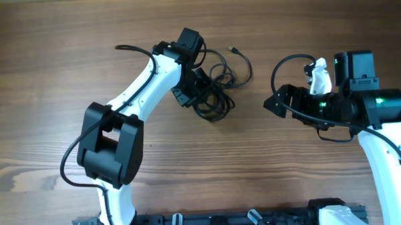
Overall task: Untangle cables
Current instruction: 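Reach both grippers to the black cable bundle and grasp cable strands, then pull the grippers apart to stretch the cable bundle between them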
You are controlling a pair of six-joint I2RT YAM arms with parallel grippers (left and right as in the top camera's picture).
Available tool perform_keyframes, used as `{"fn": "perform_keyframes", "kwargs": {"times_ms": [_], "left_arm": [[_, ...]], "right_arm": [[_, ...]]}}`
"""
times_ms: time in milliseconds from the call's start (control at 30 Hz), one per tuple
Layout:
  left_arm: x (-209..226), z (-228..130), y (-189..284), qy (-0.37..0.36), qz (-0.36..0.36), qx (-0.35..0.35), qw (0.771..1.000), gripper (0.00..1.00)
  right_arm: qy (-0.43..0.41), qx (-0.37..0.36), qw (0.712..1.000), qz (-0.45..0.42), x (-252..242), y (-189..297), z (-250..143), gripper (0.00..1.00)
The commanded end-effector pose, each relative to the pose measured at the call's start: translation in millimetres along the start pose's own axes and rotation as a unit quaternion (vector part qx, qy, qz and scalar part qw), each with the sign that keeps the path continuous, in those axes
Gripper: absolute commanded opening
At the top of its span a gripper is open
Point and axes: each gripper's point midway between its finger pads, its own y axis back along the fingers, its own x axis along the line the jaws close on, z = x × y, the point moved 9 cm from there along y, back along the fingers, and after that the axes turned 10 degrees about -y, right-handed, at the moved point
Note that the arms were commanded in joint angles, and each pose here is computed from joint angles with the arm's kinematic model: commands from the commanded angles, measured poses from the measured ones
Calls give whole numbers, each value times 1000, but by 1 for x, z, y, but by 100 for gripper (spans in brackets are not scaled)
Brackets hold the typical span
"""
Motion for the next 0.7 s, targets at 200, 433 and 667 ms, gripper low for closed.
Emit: {"fn": "perform_keyframes", "kwargs": {"times_ms": [200,433,667], "left_arm": [[-60,-40,118,-215,-260,-9,941,4],[-68,-90,193,-288,-335,-71,894,4],[-87,-116,193,-335,-361,-52,869,4]], "right_arm": [[-1,-11,1000,24,9,4,4,100],[11,-25,991,131,34,8,17,100],[-1,-71,986,148,42,11,32,99]]}}
